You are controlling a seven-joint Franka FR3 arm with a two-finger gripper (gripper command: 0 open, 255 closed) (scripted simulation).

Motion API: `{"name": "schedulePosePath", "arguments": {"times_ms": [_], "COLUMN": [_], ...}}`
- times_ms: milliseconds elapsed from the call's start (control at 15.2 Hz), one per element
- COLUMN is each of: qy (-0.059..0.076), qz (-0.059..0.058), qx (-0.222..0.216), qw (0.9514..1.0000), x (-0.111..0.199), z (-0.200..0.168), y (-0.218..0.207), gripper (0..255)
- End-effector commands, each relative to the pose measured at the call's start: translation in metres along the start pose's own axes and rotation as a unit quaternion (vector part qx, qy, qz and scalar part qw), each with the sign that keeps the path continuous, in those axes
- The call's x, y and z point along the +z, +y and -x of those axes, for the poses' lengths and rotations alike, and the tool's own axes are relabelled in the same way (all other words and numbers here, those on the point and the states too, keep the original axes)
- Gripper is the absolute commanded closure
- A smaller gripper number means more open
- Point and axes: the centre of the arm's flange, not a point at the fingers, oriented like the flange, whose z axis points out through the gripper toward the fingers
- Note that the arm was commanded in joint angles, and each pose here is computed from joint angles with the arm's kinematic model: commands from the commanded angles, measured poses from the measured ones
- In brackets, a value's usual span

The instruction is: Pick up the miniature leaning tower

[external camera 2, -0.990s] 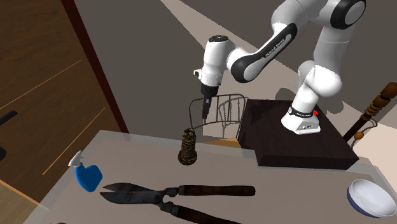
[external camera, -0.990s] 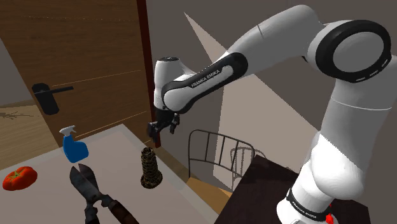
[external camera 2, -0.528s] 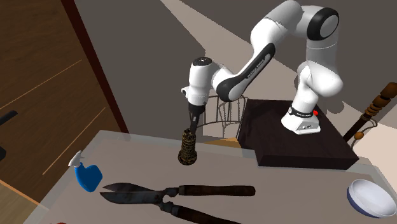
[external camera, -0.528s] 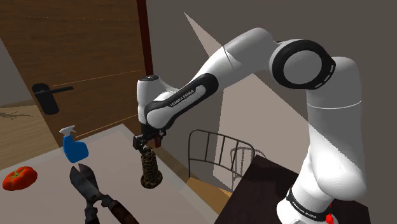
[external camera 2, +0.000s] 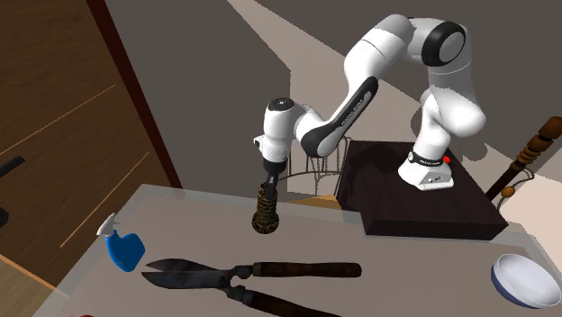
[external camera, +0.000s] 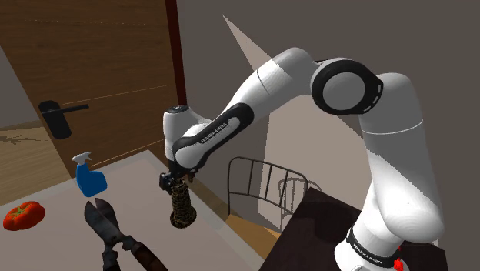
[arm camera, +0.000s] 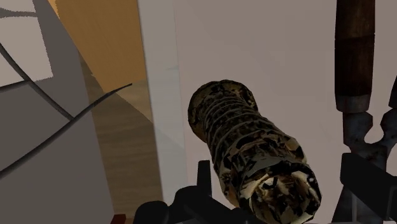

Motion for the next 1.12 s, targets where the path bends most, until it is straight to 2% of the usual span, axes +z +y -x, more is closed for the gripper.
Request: {"name": "schedulePosePath", "arguments": {"times_ms": [0, 66, 132, 726, 1056], "qy": [0.0, 0.0, 0.0, 0.0, 0.0], "qz": [0.0, 0.0, 0.0, 0.0, 0.0], "qx": [0.0, 0.0, 0.0, 0.0, 0.0], "qw": [1.0, 1.0, 1.0, 1.0, 1.0], "x": [0.008, 0.008, 0.008, 0.008, -0.018], "z": [0.001, 0.001, 0.001, 0.001, -0.002], "y": [0.0, 0.0, 0.001, 0.0, -0.001], "gripper": [0, 0, 255, 255, 255]}}
